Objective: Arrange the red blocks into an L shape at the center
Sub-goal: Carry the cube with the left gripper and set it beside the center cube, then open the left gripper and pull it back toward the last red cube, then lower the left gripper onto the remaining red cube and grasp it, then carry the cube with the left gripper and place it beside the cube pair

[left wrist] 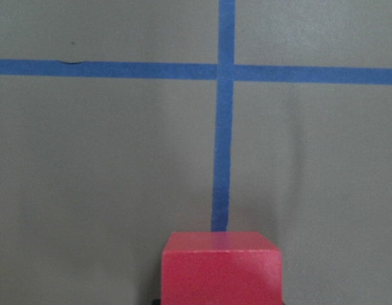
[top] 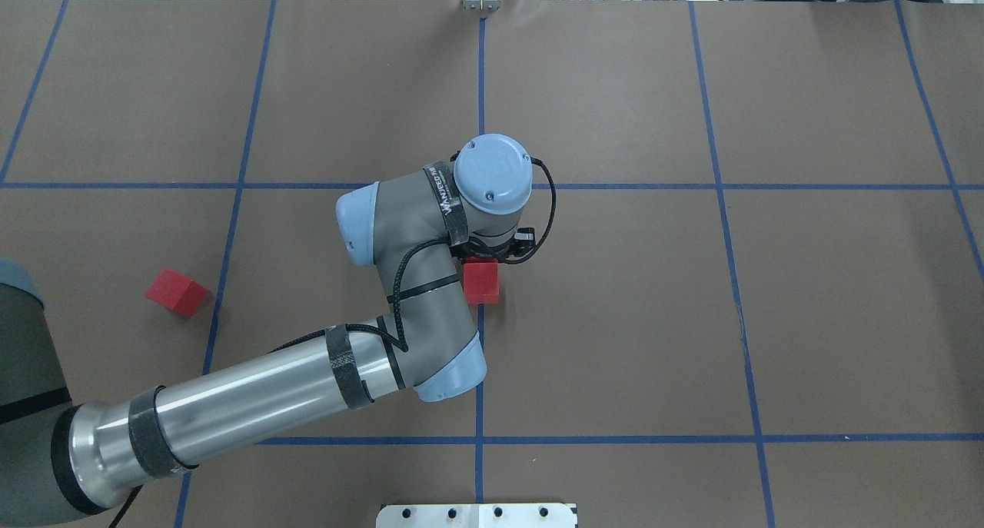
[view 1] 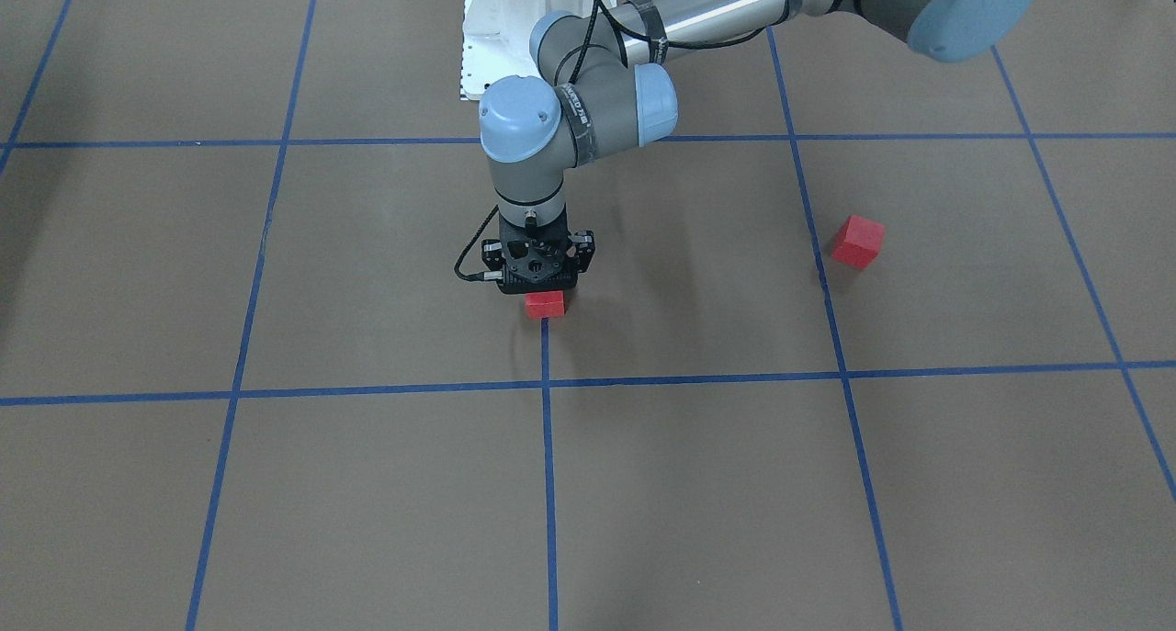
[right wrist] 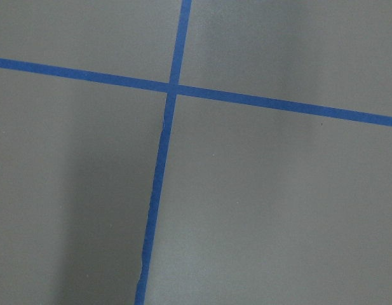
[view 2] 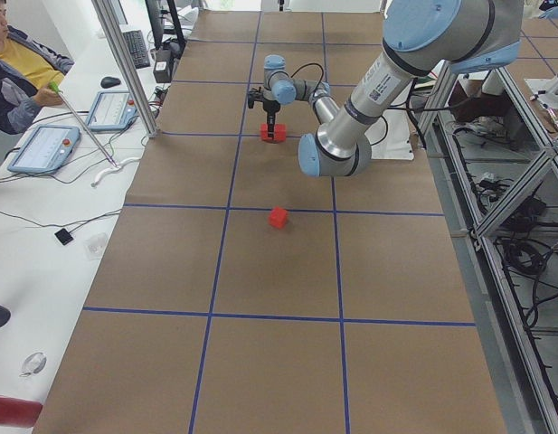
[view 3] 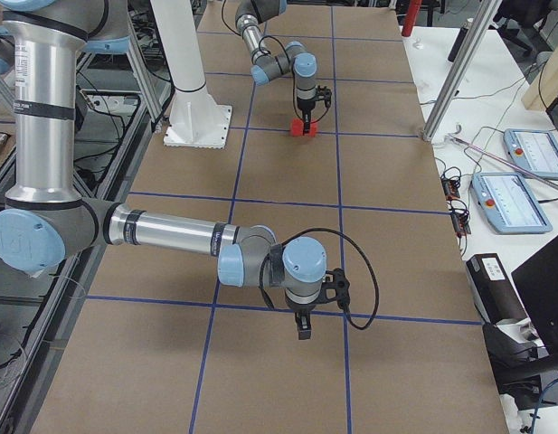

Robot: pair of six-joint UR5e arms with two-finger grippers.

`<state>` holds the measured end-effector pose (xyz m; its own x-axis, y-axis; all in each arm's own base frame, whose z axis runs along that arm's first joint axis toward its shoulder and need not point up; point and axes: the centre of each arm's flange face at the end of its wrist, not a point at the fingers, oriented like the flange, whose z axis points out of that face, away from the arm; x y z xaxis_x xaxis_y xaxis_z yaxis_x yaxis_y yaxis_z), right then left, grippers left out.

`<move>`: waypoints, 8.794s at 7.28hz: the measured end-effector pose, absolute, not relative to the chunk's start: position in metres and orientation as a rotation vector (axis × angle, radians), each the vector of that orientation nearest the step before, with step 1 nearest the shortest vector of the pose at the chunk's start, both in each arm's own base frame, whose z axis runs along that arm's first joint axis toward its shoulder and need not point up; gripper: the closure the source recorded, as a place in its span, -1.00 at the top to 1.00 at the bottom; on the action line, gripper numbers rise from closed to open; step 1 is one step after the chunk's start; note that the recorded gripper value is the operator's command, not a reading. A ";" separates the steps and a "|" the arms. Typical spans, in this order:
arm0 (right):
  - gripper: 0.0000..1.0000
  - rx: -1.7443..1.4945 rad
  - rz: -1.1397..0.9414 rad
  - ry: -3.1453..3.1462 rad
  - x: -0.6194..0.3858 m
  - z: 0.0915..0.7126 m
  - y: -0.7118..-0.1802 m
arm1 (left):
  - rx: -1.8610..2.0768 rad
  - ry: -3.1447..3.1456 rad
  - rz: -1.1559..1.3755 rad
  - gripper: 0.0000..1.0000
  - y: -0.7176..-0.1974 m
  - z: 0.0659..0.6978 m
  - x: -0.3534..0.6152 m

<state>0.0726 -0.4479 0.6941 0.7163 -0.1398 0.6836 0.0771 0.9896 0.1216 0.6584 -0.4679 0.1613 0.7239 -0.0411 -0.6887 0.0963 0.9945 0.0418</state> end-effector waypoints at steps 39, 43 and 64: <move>1.00 0.091 -0.116 -0.761 0.073 0.690 -0.455 | 0.183 0.765 0.360 1.00 -0.418 0.487 0.333; 1.00 0.093 -0.116 -0.760 0.073 0.689 -0.456 | 0.177 0.767 0.359 -1.00 -0.416 0.487 0.336; 1.00 0.046 -0.081 -0.764 0.078 0.714 -0.445 | 0.745 0.701 1.213 -1.00 -0.505 0.237 0.463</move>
